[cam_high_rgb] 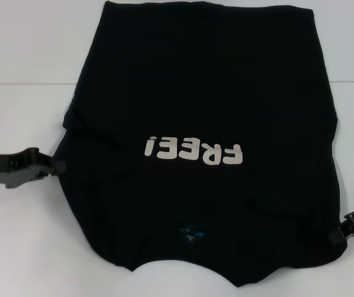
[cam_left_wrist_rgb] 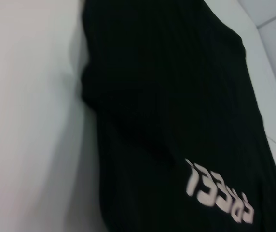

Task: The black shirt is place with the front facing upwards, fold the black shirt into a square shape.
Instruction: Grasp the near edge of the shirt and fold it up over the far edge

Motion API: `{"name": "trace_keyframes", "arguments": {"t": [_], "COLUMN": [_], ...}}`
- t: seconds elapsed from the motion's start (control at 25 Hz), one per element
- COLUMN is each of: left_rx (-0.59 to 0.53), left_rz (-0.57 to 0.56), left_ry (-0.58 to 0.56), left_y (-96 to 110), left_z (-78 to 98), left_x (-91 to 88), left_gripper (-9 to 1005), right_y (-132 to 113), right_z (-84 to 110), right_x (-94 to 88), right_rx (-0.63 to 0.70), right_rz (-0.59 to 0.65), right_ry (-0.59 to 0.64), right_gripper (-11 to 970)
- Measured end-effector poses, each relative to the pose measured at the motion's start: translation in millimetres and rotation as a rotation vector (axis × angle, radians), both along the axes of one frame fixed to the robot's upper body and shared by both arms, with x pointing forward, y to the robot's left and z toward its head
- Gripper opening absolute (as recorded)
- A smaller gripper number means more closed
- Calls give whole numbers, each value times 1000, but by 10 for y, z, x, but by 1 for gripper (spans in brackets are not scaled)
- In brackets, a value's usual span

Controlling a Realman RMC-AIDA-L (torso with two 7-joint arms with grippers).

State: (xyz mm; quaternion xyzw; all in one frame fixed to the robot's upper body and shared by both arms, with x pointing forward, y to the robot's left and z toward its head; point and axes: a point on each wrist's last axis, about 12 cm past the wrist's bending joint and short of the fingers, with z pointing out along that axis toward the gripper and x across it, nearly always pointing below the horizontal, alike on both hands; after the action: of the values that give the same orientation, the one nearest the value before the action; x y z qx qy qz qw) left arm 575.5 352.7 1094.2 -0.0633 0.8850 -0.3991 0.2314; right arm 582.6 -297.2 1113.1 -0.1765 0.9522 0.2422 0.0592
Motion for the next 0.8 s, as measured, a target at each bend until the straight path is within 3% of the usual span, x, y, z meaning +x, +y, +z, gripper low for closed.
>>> {"name": "trace_keyframes", "arguments": {"t": [0.44, 0.8], "left_rx": [-108, -92], "left_rz": [-176, -297], "left_ry": [143, 266], "left_y": [127, 125], "left_z": [26, -25], "left_x": [-452, -667], "left_gripper": [11, 11], "right_y": [-149, -238], "right_z": [68, 7], "right_x": [-264, -376], "right_rx": [20, 31], "right_rz": [218, 228], "right_ry": [100, 127], "right_gripper": [39, 56]}}
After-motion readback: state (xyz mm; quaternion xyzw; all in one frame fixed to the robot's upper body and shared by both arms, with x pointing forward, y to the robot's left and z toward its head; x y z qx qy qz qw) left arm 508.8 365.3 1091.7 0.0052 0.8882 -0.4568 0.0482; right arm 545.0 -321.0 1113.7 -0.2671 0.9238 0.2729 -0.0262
